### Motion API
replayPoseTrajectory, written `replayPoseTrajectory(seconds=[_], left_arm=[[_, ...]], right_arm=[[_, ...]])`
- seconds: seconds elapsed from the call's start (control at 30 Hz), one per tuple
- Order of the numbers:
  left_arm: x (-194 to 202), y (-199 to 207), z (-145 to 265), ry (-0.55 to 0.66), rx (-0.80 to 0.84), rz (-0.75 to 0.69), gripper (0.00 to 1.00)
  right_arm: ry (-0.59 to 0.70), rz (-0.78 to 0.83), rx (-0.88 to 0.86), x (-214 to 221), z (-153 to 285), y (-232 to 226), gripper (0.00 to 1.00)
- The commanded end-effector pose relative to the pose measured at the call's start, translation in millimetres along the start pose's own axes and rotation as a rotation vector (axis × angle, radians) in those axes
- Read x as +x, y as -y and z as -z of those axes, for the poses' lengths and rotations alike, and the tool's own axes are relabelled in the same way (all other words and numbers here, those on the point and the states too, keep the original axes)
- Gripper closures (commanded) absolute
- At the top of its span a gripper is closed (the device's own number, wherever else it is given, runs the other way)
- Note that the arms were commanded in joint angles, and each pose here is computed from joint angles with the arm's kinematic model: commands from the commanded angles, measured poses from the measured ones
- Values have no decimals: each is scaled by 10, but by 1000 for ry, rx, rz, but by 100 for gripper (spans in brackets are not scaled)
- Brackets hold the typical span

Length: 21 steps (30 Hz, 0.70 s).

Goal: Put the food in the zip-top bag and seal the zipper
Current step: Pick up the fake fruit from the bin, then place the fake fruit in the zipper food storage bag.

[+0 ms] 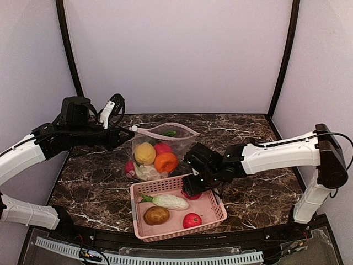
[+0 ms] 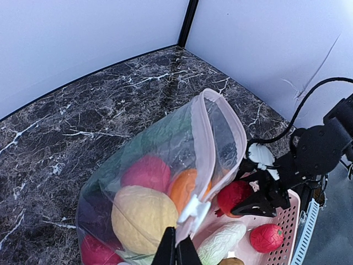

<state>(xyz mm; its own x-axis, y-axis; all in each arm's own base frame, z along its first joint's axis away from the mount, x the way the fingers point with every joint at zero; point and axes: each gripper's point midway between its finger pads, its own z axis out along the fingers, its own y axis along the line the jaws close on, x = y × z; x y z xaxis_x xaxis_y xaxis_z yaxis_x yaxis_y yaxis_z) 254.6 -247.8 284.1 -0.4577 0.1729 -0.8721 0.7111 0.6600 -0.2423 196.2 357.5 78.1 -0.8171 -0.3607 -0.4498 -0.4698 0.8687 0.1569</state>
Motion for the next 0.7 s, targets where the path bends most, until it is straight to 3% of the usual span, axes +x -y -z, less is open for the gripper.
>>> replayPoseTrajectory(seconds=[0.0,0.37,0.67], left_arm=[[-153,8,80,38,-7,-6,99],[-130,33,71,41,13,-6,99],[-135,79,108,49,35,-12,99]], right_arm=[[135,44,-169,-158,552,-272,39],[413,52,-305,-513,1685,-300,38],[559,49,-241,-1250,2008,-310,38]])
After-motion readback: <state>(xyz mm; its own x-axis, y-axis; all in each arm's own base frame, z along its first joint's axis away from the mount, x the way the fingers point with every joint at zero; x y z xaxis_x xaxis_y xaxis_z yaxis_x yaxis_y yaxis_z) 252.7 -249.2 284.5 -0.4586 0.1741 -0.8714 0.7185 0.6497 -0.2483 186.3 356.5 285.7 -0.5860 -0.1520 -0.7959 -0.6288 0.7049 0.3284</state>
